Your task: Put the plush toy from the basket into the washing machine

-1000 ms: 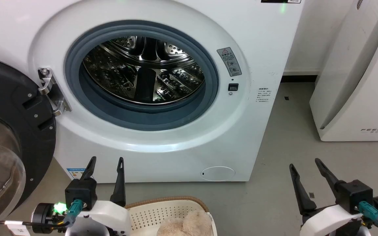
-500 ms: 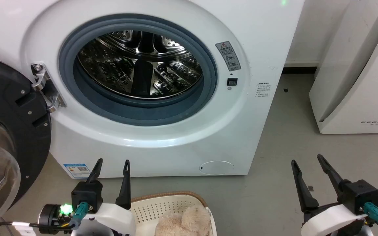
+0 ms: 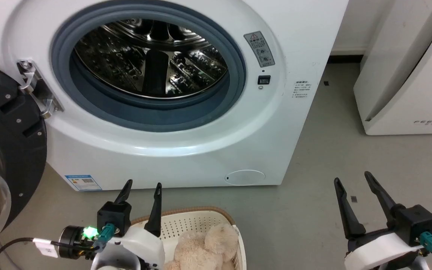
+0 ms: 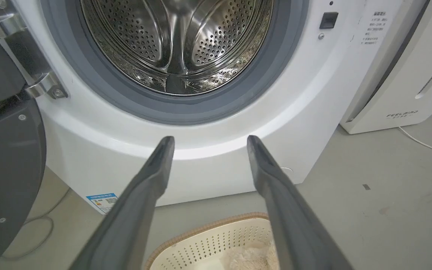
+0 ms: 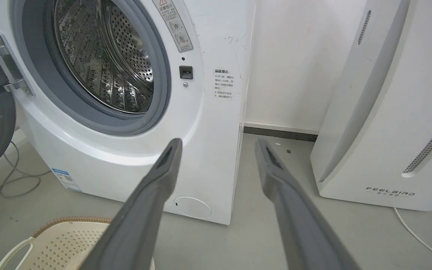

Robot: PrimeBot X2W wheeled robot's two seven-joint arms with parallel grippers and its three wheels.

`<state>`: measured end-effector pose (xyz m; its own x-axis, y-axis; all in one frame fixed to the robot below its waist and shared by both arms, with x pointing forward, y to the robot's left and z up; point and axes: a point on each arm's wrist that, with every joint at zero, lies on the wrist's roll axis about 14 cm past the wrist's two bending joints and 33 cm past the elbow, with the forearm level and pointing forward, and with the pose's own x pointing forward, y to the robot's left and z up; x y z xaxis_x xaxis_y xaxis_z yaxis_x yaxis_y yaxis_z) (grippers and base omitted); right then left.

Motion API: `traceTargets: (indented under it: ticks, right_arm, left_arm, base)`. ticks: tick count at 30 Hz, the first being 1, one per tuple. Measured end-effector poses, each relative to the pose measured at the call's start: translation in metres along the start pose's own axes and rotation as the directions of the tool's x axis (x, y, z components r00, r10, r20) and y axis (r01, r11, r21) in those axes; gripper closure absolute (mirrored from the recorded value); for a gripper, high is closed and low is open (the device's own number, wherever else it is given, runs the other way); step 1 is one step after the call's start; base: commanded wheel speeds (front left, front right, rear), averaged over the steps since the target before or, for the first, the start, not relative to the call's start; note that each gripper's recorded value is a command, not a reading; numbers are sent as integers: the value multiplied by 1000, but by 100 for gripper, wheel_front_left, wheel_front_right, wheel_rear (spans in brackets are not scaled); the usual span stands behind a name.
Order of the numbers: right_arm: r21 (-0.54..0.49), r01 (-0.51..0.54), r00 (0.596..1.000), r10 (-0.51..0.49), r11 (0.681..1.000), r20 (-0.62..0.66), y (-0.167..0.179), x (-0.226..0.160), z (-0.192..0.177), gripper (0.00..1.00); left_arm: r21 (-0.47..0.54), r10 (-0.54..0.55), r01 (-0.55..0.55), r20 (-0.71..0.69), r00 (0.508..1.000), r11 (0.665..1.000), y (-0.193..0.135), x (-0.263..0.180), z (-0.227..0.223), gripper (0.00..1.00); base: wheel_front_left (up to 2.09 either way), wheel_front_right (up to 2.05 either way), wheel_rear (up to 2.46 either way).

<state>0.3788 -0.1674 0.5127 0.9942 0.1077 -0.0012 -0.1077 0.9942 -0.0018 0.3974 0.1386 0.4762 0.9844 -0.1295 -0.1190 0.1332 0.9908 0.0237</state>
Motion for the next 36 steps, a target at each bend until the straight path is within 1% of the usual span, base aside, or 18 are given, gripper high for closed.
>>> traceTargets:
  ticks: [10, 15, 19, 29, 36]
  right_arm:
    - [10, 9, 1000, -8, 1000, -8, -4, 12, -10, 0]
    - [23, 14, 1000, -13, 1000, -22, -6, 17, -17, 0]
    - [24, 16, 1000, -15, 1000, -26, -7, 22, -21, 0]
    - [39, 30, 999, -28, 999, -42, -12, 29, -34, 0]
    - [42, 38, 998, -35, 998, -56, -15, 35, -44, 0]
  left_arm:
    - [-13, -86, 85, -113, 990, 996, -18, 24, -36, 0]
    - [-28, -130, 127, -164, 978, 992, -29, 34, -53, 0]
    - [-46, -187, 181, -208, 960, 982, -45, 40, -67, 0]
    - [-95, -304, 289, -332, 893, 953, -73, 49, -107, 0]
    - [-116, -383, 372, -443, 811, 921, -91, 45, -141, 0]
  base:
    - [0, 0, 0]
    - [0, 0, 0]
    - [0, 0, 0]
    - [0, 0, 0]
    - [0, 0, 0]
